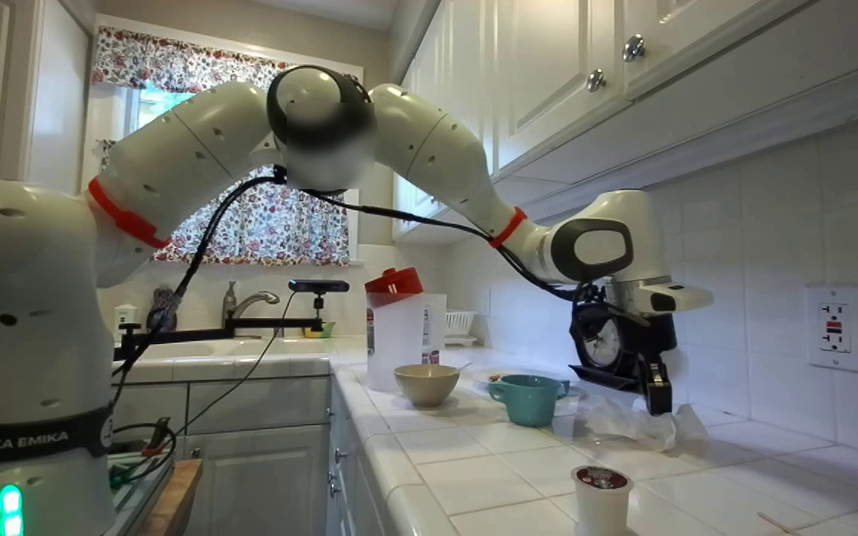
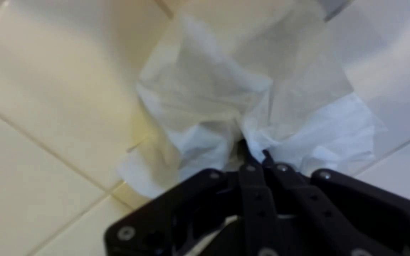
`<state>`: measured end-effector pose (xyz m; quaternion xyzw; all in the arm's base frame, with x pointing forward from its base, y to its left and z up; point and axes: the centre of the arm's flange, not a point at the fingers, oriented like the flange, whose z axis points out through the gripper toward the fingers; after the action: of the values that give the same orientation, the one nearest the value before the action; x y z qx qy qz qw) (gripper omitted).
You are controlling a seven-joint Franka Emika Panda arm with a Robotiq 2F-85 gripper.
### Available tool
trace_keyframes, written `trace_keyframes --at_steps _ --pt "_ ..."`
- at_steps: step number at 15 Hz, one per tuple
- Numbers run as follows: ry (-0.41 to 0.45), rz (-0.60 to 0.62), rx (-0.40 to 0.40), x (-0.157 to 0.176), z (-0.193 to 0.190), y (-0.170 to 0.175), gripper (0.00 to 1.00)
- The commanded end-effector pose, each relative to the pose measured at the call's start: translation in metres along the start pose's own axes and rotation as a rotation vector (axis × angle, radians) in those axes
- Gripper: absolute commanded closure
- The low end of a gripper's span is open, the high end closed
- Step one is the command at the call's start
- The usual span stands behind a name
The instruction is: Wipe four tiles of the counter using the serviette
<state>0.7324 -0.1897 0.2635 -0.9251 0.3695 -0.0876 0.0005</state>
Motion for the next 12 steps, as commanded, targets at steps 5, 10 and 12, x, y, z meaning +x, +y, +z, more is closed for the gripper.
trace_keyframes --at_steps 5,10,12 --pt "0.001 -0.008 0.017 0.002 -0.001 -0.005 1.00" --pt "0.128 -0.105 0.053 -0.001 -0.011 -0.008 1.00" --pt "0.205 -0.140 0.082 -0.005 -0.019 -0.010 1.00"
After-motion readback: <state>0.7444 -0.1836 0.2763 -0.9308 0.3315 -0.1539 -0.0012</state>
